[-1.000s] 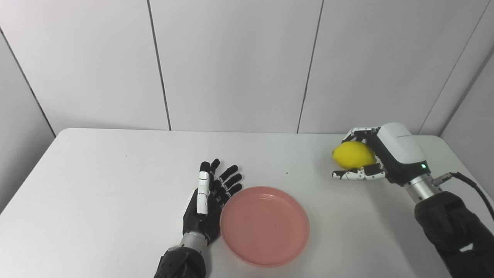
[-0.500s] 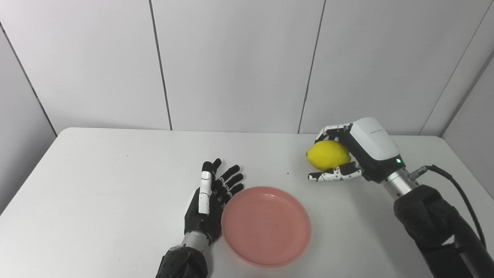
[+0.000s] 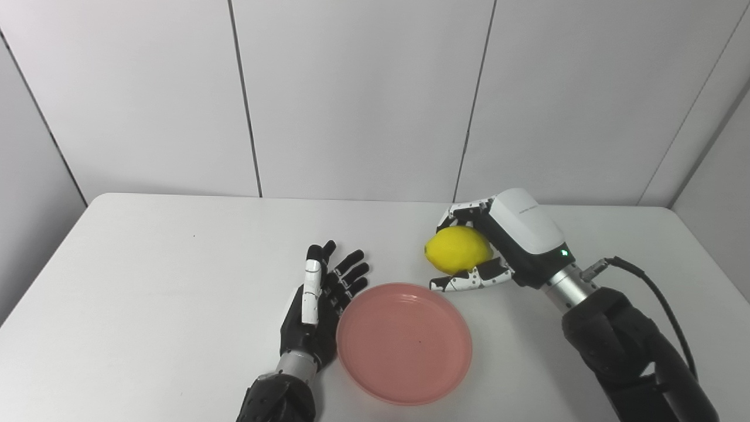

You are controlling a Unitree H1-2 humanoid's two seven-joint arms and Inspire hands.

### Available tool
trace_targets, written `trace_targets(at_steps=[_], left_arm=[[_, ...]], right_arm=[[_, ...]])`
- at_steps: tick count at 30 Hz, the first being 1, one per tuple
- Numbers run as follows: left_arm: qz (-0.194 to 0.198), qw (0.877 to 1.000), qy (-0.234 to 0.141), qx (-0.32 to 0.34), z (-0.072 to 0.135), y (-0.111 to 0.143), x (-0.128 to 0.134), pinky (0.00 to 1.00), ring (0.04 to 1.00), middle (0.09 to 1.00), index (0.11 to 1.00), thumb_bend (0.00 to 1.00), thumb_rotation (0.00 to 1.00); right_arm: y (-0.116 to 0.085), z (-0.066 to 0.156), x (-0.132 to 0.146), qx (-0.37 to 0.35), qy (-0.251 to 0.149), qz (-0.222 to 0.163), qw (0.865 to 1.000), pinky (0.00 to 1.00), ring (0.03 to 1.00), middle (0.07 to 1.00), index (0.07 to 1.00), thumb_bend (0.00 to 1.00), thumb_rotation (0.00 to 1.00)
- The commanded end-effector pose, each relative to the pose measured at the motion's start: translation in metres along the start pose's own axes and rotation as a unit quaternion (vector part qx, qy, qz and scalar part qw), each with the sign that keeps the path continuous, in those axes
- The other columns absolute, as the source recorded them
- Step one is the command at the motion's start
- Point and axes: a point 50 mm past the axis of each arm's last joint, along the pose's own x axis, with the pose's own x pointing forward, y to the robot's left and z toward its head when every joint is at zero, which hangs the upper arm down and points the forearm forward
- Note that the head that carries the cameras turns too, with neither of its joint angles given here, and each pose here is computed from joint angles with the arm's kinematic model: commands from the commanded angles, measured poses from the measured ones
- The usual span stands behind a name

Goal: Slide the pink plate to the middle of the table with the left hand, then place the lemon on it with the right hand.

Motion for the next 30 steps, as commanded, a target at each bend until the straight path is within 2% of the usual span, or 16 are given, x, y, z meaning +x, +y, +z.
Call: trace_targets(at_steps=[1,5,16,20,30], left_arm=[[0.023,0.998,0.045,-0.036,-0.027,-0.011,-0.006,0.88,0.836,0.833,0.976,0.76,0.88],[0.024,0.998,0.044,-0.031,-0.026,-0.011,-0.005,0.85,0.822,0.826,0.971,0.76,0.89],[0.026,0.998,0.044,-0.032,-0.026,-0.011,-0.004,0.86,0.817,0.824,0.966,0.75,0.88],[0.027,0.998,0.045,-0.034,-0.027,-0.011,-0.005,0.86,0.813,0.824,0.964,0.75,0.87],[0.025,0.998,0.045,-0.030,-0.029,-0.013,-0.005,0.87,0.823,0.825,0.967,0.74,0.89]], right_arm=[[-0.015,0.010,0.007,-0.013,-0.034,-0.021,0.999,0.17,0.224,0.302,0.397,0.62,0.47],[-0.006,0.014,0.004,-0.006,-0.042,-0.009,0.999,0.16,0.213,0.287,0.366,0.63,0.48],[-0.001,0.022,0.005,0.005,-0.051,-0.008,0.999,0.17,0.219,0.293,0.390,0.62,0.48],[0.005,0.026,0.005,0.009,-0.055,0.002,0.998,0.16,0.214,0.290,0.378,0.63,0.51],[0.012,0.029,0.001,0.001,-0.074,0.035,0.997,0.16,0.213,0.288,0.378,0.61,0.49]])
